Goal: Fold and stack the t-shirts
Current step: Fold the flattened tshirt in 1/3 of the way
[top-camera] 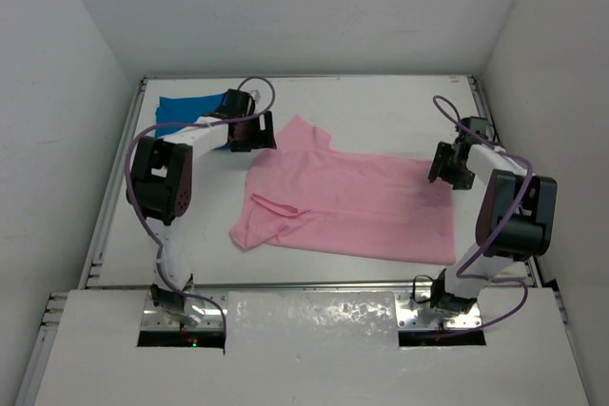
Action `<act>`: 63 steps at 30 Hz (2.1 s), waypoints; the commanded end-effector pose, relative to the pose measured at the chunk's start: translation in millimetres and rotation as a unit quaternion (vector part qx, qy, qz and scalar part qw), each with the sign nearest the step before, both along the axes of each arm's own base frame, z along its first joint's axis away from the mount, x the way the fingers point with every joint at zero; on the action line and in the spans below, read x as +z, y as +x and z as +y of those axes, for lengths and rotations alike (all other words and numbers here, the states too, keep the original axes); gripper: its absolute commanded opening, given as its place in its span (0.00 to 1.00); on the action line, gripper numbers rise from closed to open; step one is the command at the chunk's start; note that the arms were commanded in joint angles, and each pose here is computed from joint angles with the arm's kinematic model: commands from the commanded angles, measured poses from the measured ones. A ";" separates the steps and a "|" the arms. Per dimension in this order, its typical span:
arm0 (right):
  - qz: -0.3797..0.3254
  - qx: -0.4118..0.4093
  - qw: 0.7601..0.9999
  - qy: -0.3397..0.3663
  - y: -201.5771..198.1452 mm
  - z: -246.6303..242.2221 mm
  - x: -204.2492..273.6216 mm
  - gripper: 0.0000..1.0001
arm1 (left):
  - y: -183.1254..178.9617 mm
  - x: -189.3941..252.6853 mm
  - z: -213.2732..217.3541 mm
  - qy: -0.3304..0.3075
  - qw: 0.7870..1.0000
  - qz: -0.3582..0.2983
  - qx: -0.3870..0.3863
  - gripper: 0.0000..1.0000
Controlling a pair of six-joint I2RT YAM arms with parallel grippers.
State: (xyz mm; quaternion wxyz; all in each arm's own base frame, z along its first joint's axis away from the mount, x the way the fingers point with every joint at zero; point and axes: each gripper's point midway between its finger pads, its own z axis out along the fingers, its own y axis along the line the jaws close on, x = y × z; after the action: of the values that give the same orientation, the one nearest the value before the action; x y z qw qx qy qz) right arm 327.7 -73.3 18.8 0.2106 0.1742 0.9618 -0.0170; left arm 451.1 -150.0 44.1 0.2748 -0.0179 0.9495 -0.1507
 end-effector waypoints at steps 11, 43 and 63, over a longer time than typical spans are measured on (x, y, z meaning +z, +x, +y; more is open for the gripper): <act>-0.011 0.008 1.000 -0.020 45.6 -18.7 -3.2 0.62 | 26.2 -29.3 -5.7 0.002 1.000 0.026 -0.009 0.51; -0.069 0.014 0.998 -0.002 142.1 -29.8 12.6 0.55 | 96.3 -13.6 17.0 -0.009 0.994 -0.015 0.107 0.00; -0.011 -0.057 0.998 0.030 67.4 -8.9 72.9 0.61 | 49.8 123.8 48.7 0.037 0.990 -0.056 0.127 0.62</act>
State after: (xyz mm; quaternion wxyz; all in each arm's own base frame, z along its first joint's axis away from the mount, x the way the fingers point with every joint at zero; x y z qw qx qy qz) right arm 445.7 -91.6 61.0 0.2463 0.1924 0.9498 0.0112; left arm 523.3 -120.1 103.7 0.3162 -0.1145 0.9364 -0.1007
